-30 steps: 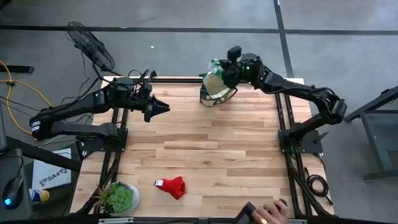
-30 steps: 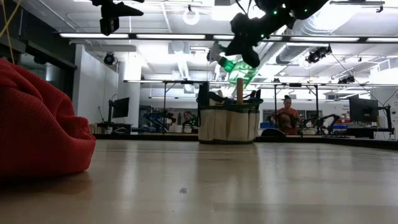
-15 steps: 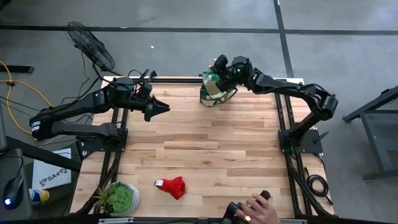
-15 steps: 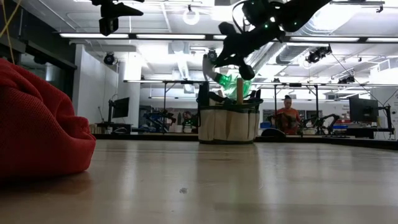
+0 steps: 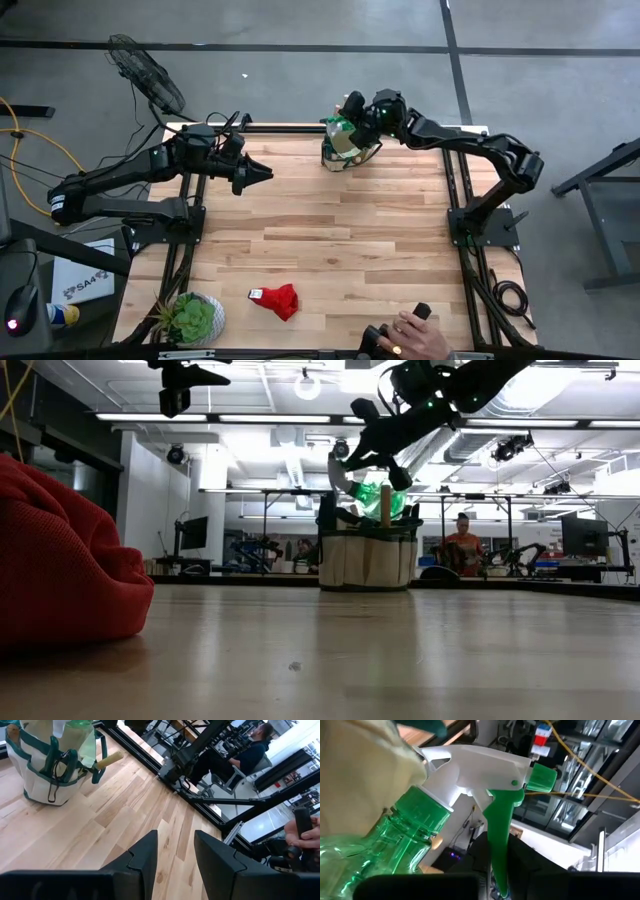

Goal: Pick & Place Garden tools in Gardening bag
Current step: Put the spray bottle into the gardening bag

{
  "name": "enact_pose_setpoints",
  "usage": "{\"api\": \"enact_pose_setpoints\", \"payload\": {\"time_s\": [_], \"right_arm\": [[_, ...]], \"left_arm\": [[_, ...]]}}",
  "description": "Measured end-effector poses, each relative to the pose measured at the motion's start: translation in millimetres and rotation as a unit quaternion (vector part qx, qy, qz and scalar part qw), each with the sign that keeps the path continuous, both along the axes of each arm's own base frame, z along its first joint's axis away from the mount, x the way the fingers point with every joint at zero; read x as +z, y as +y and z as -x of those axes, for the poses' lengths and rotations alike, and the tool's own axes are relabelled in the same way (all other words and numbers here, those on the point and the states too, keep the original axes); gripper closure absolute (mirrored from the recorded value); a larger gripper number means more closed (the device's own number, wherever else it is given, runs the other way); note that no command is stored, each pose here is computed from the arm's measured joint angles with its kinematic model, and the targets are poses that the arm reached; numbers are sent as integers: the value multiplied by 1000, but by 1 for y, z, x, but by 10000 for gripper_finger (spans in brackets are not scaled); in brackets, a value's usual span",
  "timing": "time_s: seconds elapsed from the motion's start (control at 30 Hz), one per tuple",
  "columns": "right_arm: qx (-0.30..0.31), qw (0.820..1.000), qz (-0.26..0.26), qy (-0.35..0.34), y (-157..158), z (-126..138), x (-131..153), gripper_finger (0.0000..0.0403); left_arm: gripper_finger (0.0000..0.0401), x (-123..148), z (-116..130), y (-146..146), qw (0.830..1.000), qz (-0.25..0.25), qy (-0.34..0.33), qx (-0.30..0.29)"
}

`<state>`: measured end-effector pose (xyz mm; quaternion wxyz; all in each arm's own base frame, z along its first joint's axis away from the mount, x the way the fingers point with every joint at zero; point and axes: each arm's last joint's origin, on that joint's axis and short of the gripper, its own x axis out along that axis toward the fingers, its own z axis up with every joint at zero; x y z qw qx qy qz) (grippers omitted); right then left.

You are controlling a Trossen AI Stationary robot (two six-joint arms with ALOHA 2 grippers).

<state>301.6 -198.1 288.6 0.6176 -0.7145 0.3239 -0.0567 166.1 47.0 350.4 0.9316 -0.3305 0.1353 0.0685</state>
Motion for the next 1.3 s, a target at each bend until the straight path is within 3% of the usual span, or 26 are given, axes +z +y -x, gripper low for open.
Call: {"api": "enact_pose_setpoints", "payload": {"time_s": [0.73,1.1,1.3], "right_arm": [[32,998,-33,47,-12,14,-11,380],[44,993,-83,71,-8,16,-18,380],[36,993,-87,65,-8,16,-18,349]], "left_arm": [[274,0,0,0,1000,-2,1,5],[274,0,0,0,1000,-3,1,8],[274,0,0,1,1000,-3,1,9]]}}
